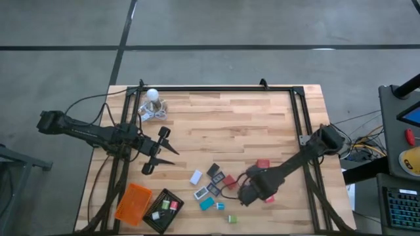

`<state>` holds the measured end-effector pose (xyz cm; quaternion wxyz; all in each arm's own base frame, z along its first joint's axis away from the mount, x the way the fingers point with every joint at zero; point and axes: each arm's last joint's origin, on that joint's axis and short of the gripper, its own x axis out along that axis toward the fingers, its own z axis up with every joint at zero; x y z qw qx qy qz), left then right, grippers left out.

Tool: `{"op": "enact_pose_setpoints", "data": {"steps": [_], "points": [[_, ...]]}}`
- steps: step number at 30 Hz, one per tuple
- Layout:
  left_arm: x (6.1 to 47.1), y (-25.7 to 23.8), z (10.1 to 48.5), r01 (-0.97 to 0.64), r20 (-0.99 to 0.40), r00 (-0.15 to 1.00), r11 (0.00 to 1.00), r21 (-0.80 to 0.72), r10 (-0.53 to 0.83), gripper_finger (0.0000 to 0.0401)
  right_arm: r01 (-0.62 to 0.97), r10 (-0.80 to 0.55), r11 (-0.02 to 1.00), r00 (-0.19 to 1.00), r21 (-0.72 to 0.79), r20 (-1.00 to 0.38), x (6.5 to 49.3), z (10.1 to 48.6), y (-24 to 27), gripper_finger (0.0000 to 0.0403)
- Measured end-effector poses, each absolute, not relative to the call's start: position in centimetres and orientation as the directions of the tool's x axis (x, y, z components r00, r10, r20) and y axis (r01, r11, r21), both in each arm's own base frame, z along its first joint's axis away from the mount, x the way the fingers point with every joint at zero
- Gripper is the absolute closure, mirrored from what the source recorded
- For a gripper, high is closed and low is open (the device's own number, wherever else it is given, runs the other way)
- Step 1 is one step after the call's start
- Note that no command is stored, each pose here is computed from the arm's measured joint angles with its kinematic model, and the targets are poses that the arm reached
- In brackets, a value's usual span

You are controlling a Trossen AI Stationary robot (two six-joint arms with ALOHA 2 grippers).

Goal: Pick & Place Office items
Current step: Put the pink white charger adapter into the black basket

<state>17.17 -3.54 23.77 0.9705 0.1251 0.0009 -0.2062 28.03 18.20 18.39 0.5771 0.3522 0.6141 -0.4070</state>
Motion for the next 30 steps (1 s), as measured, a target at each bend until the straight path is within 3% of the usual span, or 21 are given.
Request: {"op": "enact_pose_setpoints", "data": {"steps": [4,9,30], "points": [[17.2,-3.5,23.8,0.4,-0.053,0.915,0.883,0.245,-0.4,0.0218,0.754,-0.183,0.654,0.076,-0.063,-0.98,27.6,20.0,18.3,0.0342],[17.2,-3.5,23.7,0.401,-0.056,0.915,0.883,0.243,-0.4,0.0218,0.664,-0.202,0.743,0.105,-0.082,-0.974,26.9,20.6,18.6,0.0337],[17.2,-3.5,23.7,0.401,-0.057,0.915,0.884,0.24,-0.4,0.0218,0.763,-0.215,0.646,0.144,-0.03,-0.966,27.1,20.7,18.7,0.0327]]}}
